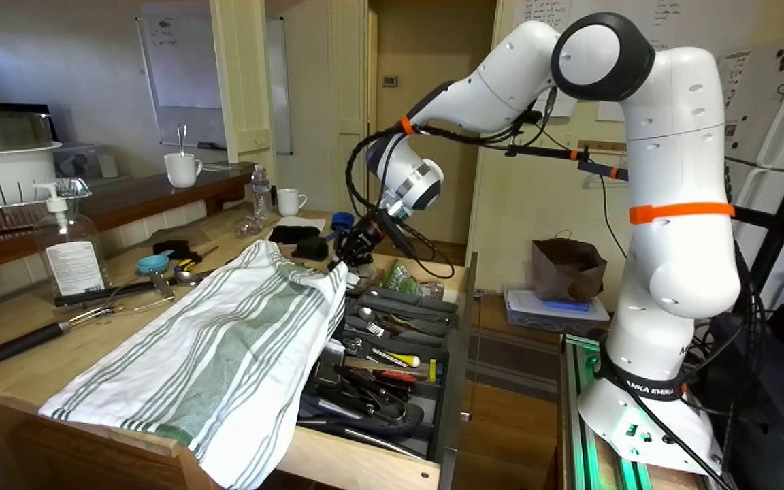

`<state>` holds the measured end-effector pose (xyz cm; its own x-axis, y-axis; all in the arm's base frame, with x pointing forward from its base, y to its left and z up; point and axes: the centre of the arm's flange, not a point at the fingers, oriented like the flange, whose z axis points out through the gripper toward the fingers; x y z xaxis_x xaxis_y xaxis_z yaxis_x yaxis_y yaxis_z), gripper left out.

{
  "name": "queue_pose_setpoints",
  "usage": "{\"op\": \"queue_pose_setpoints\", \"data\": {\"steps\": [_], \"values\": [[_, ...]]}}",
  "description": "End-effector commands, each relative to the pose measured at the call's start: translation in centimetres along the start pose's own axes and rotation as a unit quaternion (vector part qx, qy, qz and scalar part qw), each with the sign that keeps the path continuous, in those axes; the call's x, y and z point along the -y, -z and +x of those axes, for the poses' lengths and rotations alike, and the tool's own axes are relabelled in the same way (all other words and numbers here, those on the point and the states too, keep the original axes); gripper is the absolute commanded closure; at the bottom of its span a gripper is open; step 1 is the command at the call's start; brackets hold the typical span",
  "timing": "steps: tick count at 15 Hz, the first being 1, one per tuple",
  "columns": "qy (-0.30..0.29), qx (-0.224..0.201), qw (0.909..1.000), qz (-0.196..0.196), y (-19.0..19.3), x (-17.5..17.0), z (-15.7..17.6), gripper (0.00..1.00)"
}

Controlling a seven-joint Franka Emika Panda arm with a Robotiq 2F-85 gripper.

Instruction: Fold the towel in half and close the cabinet drawer

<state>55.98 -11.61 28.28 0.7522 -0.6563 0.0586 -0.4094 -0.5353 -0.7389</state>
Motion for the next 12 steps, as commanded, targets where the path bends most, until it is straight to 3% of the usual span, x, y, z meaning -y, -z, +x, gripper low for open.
{"op": "queue_pose_setpoints", "data": {"steps": [1, 4, 5, 12], "values": [[0.030, -0.011, 0.9979, -0.056, 5.0, 6.2, 2.4, 0.99], [0.083, -0.014, 0.9950, -0.054, 6.0, 10.2, 5.3, 0.99], [0.065, -0.022, 0.9964, -0.051, 6.0, 8.3, 3.2, 0.99], [0.066, -0.021, 0.9963, -0.051, 5.8, 8.4, 3.3, 0.99]]}}
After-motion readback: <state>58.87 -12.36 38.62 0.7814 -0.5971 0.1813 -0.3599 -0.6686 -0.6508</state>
